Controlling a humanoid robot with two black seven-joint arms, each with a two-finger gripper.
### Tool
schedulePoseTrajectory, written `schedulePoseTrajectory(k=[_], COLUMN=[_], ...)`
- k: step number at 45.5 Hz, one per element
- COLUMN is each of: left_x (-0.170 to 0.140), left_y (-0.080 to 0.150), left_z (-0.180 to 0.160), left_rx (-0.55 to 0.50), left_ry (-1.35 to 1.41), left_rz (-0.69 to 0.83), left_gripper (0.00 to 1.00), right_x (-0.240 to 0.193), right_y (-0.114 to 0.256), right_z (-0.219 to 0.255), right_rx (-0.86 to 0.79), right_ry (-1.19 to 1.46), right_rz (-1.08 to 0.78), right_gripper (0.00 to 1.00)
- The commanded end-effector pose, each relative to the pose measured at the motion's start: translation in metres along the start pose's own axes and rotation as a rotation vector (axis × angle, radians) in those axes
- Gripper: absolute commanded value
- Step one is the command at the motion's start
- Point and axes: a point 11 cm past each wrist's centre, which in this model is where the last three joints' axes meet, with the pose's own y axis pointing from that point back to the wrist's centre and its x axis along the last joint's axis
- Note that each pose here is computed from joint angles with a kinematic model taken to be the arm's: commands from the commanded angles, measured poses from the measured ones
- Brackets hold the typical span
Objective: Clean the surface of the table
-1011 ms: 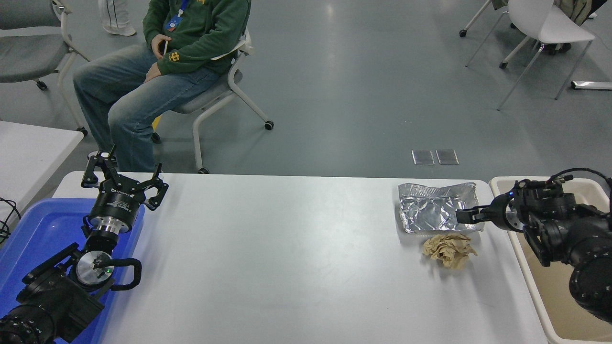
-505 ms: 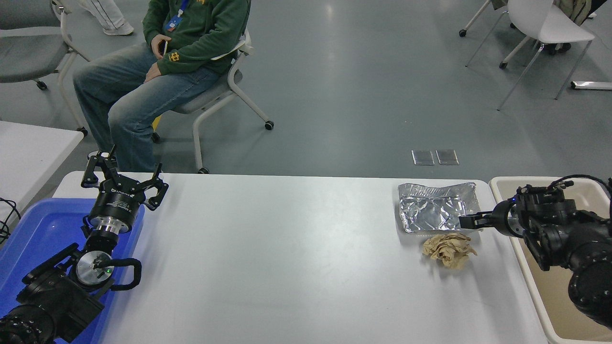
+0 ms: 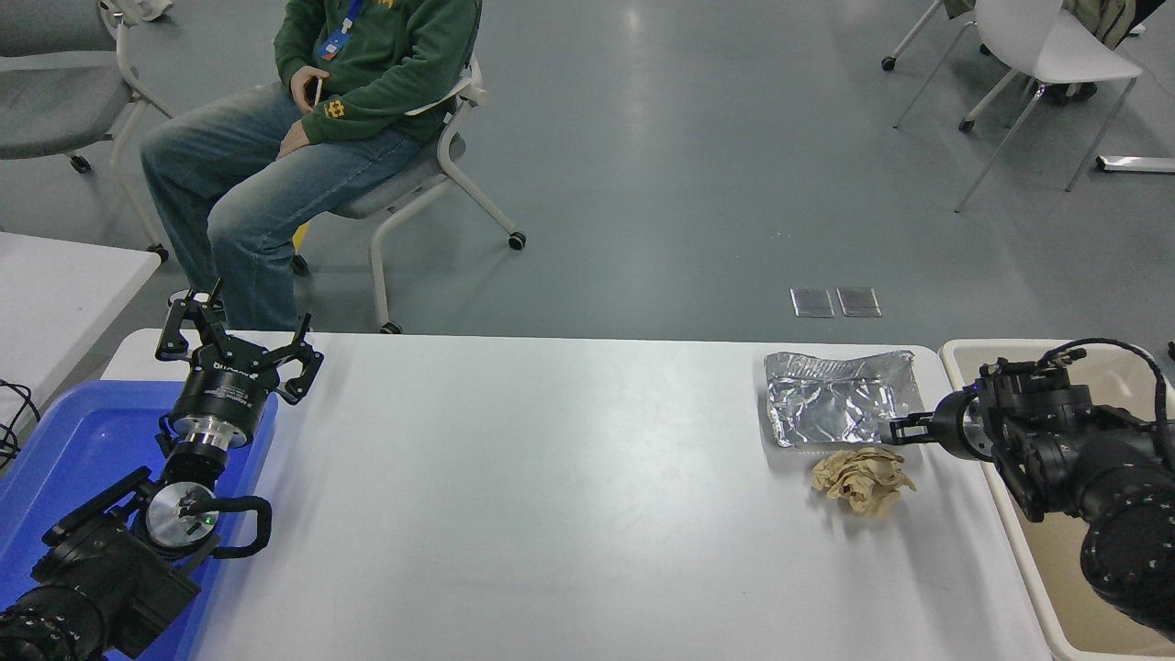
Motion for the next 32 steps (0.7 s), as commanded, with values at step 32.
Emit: schedulePoseTrajectory(k=[32], left_x=[-0.0001], left_y=[0.0], left_z=[-0.0001], left_rx=[0.0], left_ry=[0.0], left_rz=[-0.001], left_gripper=[1.0], right_x=[0.0039], right_y=[0.0026], right_z=[-0.0032], right_rx=[0.019], right_ry=[-0.053], right_rz=[-0.066], right_gripper=[0.0])
